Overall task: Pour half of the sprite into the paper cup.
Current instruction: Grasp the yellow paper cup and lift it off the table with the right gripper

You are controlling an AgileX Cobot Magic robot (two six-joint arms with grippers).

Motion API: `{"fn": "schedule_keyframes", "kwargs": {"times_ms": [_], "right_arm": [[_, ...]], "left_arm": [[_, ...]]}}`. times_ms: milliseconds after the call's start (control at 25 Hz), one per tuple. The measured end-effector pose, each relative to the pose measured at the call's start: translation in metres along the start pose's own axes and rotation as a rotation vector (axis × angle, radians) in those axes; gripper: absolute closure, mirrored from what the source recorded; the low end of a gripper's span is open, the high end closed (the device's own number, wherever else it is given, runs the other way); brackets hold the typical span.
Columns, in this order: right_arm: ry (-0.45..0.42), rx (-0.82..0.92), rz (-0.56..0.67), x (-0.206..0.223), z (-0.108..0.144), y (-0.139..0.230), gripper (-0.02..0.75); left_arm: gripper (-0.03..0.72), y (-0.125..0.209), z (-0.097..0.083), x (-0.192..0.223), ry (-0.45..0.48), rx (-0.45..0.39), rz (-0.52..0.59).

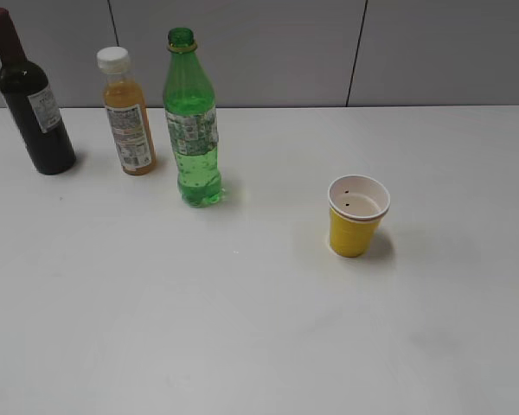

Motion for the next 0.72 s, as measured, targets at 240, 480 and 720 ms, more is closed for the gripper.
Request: {"fn": "schedule_keyframes", "kwargs": {"times_ms": [240,480,720], "right_arm": [[0.002,0.000,0.015,0.021,0.000,-0.003,0.146],[-0.011,0.056,0.007,0.044,0.001,0.006,0.146],[0.001,0.084,0.004,0.064,-0.004,0.035,0.146]], "left_arm": [[0.099,0.000,0.000,0.000,0.000,0.000,0.000],[0.099,0.000,0.000,0.000,0.000,0.000,0.000],[0.099,0.000,0.000,0.000,0.000,0.000,0.000]]}}
Point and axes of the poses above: a point on each arm's last joint axis where the gripper is mounted, x pointing out along that axis toward the gripper, z along the wrist's bending axis when the last joint is at zero, y = z × x, the point moved 9 cm from there along x, pointing out along that axis toward the gripper, and after that the axes turned 9 degrees about x, right-handed, at the moved point
